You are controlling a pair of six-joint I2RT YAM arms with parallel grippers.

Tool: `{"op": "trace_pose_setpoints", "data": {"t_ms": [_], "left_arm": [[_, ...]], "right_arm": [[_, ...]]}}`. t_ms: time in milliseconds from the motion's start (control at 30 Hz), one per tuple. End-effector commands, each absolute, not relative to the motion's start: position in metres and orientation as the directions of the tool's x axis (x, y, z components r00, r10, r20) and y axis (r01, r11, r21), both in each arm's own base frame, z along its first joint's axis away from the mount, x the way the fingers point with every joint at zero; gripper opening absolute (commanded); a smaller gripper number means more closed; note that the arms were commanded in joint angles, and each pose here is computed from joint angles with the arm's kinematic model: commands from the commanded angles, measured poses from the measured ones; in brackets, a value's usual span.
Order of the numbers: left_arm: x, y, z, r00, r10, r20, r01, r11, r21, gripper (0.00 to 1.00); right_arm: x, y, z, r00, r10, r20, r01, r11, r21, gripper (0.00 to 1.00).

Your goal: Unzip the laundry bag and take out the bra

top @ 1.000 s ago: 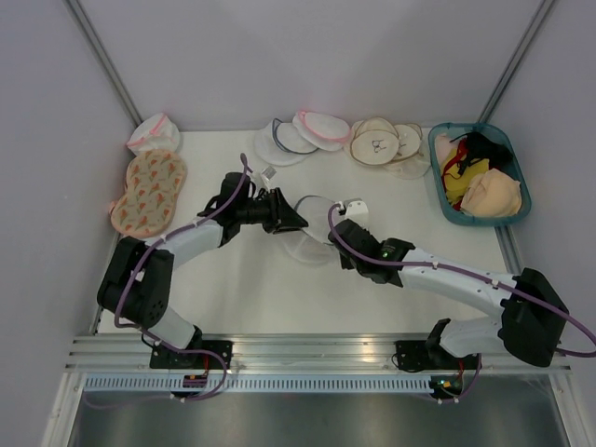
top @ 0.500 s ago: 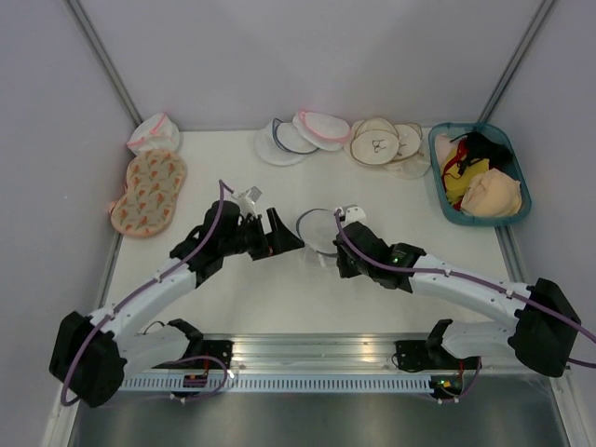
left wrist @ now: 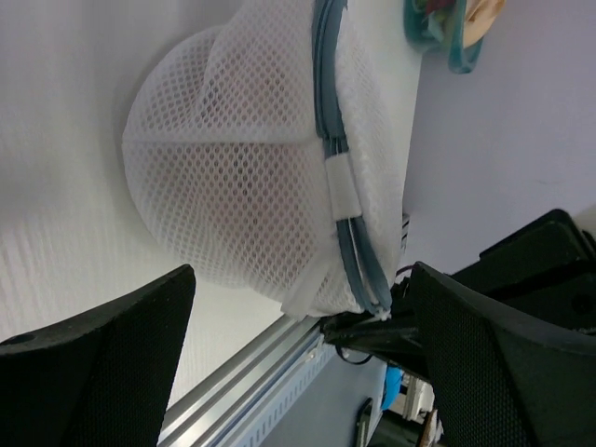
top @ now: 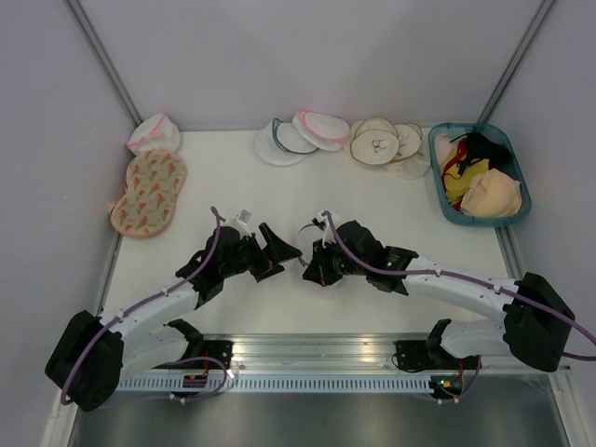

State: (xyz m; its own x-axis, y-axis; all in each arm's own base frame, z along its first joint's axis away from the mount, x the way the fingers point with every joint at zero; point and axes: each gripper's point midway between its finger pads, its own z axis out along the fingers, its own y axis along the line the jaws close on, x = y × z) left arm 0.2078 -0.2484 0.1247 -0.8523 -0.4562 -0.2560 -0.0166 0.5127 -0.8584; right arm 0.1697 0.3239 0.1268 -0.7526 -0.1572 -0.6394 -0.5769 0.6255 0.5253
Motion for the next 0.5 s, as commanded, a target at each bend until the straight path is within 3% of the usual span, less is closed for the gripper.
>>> {"op": "trace_pose_setpoints", "data": {"t_ms": [0,133,300,400,433,467], "left_arm": [[0.233,-0.260,0.158,-0.786,-0.565,-0.250,0.028,0.371,-0.928,0.99],[0.241,-0.272,0.160,-0.795,-0.540,-0.277,0.040,0.408,-0.912,0.99],[0.240,-0.292,0.151,-0.826,-0.516,-0.227,0.016,0.382,-0.924,0.95],[0.242,-0.298,0.153,-0.830,-0.509,-0.231,0.030,0.371,-0.928,0.75],[0.242,-0.298,0.154,-0.829,-0.506,-0.237,0.037,0.373,-0.927,0.61],[0.243,-0.297,0.154,-0.826,-0.509,-0.242,0.037,0.379,-0.925,0.53]], "right_arm": [[0.172,0.337,0.145,-0.717,-0.146,-0.682,-0.620,0.580,0.528,0.01],[0.168,0.334,0.139,-0.713,-0.162,-0.683,-0.625,0.589,0.512,0.00],[0.167,0.335,0.136,-0.705,-0.177,-0.687,-0.635,0.588,0.500,0.00],[0.167,0.334,0.133,-0.702,-0.191,-0.686,-0.637,0.598,0.486,0.00],[0.166,0.333,0.131,-0.703,-0.198,-0.683,-0.636,0.604,0.480,0.00],[0.167,0.332,0.131,-0.702,-0.200,-0.684,-0.636,0.608,0.475,0.00]]}}
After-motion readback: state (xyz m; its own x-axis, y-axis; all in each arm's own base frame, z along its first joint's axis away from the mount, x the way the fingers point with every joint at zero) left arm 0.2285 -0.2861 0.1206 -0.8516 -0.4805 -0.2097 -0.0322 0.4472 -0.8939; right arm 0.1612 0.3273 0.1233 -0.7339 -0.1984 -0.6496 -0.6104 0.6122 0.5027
